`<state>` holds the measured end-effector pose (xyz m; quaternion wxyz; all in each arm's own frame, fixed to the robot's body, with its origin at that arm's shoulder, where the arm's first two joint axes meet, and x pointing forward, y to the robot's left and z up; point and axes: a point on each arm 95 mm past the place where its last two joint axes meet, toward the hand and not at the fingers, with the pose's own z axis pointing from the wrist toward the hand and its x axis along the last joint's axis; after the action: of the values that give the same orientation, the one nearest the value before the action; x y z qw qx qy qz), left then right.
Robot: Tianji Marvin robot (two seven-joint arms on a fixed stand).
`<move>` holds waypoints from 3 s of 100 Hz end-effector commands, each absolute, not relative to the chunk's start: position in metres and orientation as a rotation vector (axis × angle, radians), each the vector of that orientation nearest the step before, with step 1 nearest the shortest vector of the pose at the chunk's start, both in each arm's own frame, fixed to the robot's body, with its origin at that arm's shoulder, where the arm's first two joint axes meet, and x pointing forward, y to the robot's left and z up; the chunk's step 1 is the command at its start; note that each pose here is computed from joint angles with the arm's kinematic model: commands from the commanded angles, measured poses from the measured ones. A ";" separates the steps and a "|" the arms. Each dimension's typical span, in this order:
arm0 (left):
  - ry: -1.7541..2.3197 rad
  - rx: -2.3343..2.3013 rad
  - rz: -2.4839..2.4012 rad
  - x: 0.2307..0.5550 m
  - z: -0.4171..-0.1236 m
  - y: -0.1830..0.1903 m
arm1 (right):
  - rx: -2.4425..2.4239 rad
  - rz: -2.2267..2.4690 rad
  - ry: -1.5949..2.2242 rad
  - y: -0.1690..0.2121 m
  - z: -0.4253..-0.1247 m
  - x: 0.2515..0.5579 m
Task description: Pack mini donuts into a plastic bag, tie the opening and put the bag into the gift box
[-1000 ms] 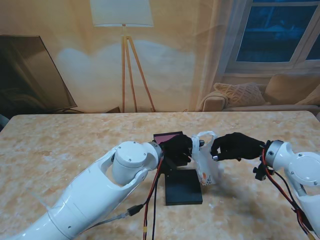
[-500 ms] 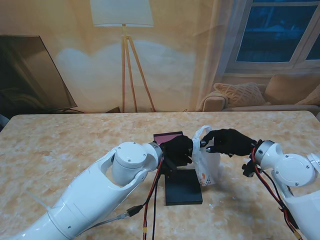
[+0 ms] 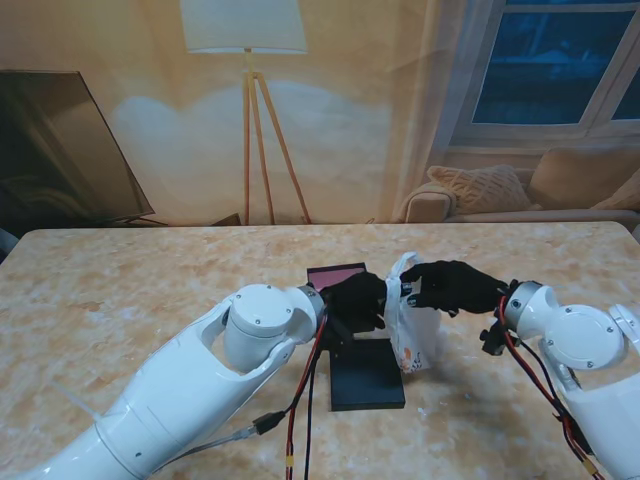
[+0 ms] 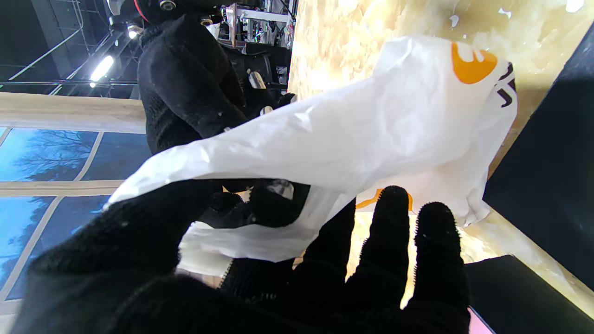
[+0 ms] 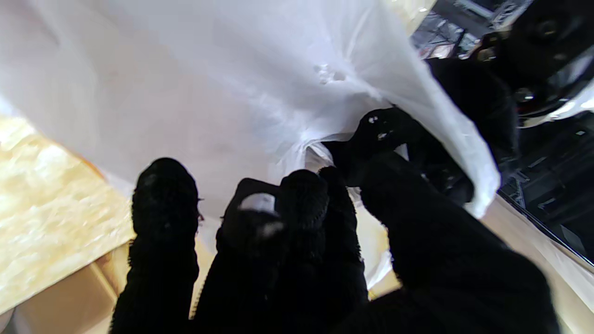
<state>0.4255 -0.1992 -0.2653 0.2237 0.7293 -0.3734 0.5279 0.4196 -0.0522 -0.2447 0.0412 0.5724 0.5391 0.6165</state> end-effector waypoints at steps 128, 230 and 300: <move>-1.032 1.980 1.435 0.423 -0.262 -0.202 | 1.730 1.839 1.697 -0.046 -0.252 0.430; -1.074 1.986 1.453 0.426 -0.266 -0.201 | 1.915 1.864 1.681 -0.044 -0.251 0.429; -1.220 1.949 1.494 0.430 -0.270 -0.199 | 1.948 1.887 1.674 -0.055 -0.251 0.432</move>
<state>0.4298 -0.1996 -0.2703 0.1997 0.7020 -0.4245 0.5359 0.4333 -0.0560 -0.2498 -0.0195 0.6133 0.5210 0.5933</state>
